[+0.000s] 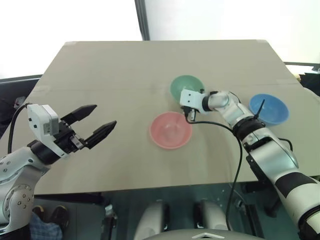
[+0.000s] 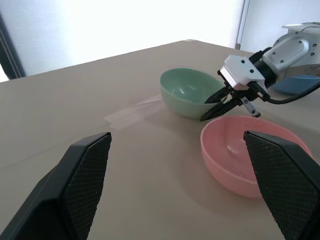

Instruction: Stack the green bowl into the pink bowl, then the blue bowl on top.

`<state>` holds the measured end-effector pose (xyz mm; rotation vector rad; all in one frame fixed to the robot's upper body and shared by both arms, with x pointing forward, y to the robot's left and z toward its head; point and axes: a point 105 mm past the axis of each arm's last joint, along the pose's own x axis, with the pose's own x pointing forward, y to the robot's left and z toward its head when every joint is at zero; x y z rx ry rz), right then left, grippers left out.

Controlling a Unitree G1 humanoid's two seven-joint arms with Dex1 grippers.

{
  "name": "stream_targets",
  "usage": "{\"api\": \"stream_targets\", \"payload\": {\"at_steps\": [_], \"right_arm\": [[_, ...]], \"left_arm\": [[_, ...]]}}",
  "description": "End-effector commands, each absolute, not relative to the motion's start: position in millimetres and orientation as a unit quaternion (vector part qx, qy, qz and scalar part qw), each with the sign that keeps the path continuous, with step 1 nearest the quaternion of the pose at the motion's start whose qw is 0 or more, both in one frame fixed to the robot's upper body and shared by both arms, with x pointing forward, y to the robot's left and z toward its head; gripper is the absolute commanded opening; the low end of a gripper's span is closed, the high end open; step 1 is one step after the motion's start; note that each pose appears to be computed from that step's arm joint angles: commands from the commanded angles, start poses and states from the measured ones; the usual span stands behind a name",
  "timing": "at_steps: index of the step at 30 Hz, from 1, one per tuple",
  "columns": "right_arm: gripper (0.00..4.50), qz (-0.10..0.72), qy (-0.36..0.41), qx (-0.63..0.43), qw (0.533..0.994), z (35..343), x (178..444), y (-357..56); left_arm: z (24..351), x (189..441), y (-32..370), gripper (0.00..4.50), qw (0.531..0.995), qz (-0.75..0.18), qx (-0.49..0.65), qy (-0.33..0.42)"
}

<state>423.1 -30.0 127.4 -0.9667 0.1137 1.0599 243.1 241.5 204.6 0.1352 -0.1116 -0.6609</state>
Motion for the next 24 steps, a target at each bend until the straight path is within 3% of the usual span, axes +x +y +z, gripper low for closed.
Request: {"api": "stream_targets", "payload": {"at_steps": [1, 5, 8, 10, 17, 24], "right_arm": [[0.05, 0.480, 0.017, -0.449, 0.753, 149, 427, -25], [0.05, 0.478, -0.010, -0.474, 0.739, 157, 425, -25], [0.05, 0.484, -0.073, -0.569, 0.661, 169, 415, -24], [0.05, 0.497, -0.097, -0.560, 0.656, 182, 405, -20], [0.05, 0.565, -0.146, -0.530, 0.615, 211, 340, -9], [0.05, 0.614, -0.127, -0.520, 0.580, 205, 286, -6]], "left_arm": [[213, 240, 239, 4.50, 0.940, -0.324, 0.083, -0.075], [212, 241, 239, 4.50, 0.939, -0.327, 0.083, -0.074], [210, 242, 237, 4.50, 0.936, -0.334, 0.084, -0.070], [208, 243, 234, 4.50, 0.932, -0.345, 0.084, -0.065], [207, 255, 221, 4.50, 0.912, -0.397, 0.088, -0.062], [209, 275, 205, 4.50, 0.878, -0.464, 0.102, -0.060]]}}
